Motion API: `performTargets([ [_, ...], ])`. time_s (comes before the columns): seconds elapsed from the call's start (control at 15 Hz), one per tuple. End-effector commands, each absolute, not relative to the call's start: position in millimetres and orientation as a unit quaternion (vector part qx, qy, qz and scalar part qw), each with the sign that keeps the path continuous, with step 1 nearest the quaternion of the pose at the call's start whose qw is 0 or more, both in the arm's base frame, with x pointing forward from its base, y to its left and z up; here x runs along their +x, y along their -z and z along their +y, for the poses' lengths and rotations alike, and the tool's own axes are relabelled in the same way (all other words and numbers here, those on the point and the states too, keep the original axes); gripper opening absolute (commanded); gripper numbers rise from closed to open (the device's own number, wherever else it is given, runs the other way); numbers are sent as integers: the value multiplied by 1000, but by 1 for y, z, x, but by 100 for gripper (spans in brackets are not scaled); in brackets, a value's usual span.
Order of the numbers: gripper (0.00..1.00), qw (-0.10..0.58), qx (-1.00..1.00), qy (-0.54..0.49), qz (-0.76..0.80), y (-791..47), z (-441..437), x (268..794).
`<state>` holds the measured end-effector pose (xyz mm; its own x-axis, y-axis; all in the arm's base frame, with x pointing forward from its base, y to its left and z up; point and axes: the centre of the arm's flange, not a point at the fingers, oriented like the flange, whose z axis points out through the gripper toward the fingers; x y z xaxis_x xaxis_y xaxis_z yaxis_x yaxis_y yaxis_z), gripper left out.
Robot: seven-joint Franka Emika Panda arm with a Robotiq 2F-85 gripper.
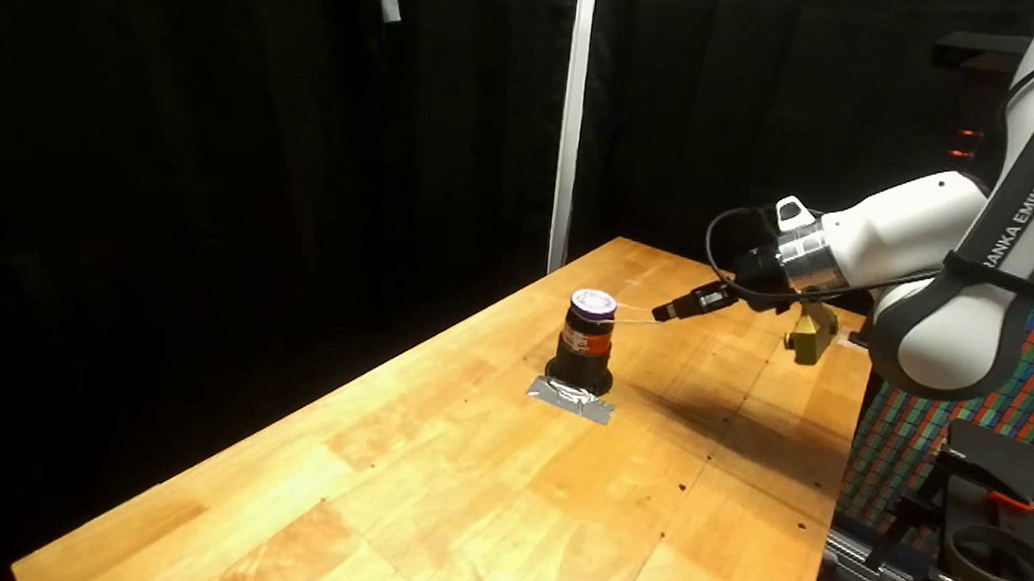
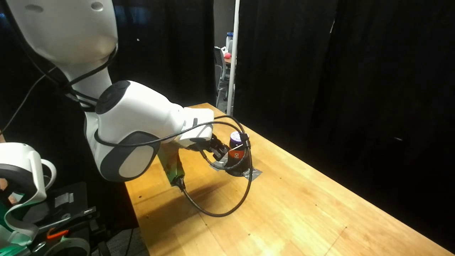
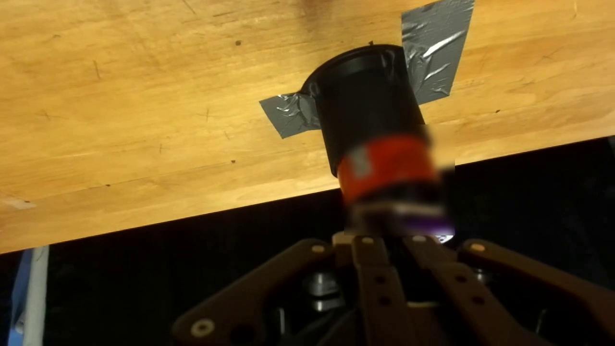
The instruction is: Put the rubber band on the jar.
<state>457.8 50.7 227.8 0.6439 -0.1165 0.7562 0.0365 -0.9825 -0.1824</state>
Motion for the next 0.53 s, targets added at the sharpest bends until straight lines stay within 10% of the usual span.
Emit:
performTargets([
  [0.0, 9, 107, -885, 452, 23, -228, 43, 439],
  [0.47, 10, 115, -866, 486, 24, -225, 43, 434],
])
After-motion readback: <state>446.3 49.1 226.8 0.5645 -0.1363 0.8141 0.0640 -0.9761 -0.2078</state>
